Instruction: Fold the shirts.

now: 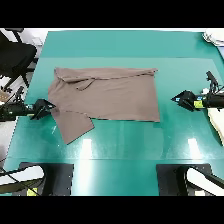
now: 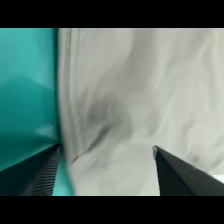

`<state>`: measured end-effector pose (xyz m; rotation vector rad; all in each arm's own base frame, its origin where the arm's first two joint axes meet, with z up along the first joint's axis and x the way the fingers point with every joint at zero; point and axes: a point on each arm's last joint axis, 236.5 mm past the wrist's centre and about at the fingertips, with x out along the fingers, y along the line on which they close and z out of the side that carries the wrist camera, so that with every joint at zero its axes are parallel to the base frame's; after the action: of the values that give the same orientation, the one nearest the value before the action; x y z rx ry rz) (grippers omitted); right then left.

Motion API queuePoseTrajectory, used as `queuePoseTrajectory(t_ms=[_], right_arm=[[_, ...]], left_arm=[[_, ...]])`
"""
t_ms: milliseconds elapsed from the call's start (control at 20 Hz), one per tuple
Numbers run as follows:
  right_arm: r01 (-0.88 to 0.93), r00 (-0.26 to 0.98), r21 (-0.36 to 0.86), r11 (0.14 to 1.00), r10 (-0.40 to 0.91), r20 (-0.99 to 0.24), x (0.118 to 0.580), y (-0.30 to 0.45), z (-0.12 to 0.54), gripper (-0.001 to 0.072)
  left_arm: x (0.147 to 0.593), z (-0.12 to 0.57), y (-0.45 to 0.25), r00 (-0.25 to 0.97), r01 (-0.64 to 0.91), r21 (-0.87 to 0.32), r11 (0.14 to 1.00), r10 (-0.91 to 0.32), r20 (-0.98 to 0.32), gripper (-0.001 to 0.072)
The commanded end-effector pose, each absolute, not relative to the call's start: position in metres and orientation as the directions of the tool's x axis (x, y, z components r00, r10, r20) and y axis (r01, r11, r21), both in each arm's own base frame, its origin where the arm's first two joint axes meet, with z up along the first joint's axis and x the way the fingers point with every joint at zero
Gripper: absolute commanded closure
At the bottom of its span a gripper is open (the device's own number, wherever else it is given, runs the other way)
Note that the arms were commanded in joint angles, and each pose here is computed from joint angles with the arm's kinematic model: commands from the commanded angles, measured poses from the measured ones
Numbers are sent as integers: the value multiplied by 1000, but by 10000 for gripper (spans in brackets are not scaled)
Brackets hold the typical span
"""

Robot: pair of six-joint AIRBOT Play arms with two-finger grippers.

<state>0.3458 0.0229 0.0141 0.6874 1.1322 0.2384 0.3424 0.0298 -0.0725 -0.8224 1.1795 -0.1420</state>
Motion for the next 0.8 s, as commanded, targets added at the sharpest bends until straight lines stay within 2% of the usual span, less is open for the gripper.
queuePoseTrajectory(t_ms=[0,100,150,200,300,400,500,550,750], right_arm=[[158,433,620,768,511,-743,347,24,15,147],[158,433,620,768,511,-743,347,24,15,147],[158,433,620,768,511,-743,347,24,15,148],[159,434,620,768,510,-743,347,24,15,148],[159,434,620,768,510,-743,347,24,15,148],[158,439,618,770,506,-743,348,23,15,148],[159,444,616,771,502,-742,350,22,15,148],[160,444,616,771,501,-743,350,22,15,148],[168,407,605,778,504,-762,341,21,9,148]], left_arm=[[346,-83,25,407,-314,-662,681,-533,-741,33],[345,-86,24,400,-316,-661,681,-536,-743,34],[345,-85,24,402,-316,-662,679,-536,-742,80],[345,-85,24,402,-316,-663,679,-537,-742,209],[349,-82,22,417,-307,-677,669,-545,-727,404],[355,-74,17,446,-264,-707,657,-567,-693,567],[361,-68,15,469,-256,-726,638,-575,-671,597],[361,-68,15,469,-250,-725,641,-575,-670,692],[360,-67,14,466,-219,-724,655,-581,-667,686]])
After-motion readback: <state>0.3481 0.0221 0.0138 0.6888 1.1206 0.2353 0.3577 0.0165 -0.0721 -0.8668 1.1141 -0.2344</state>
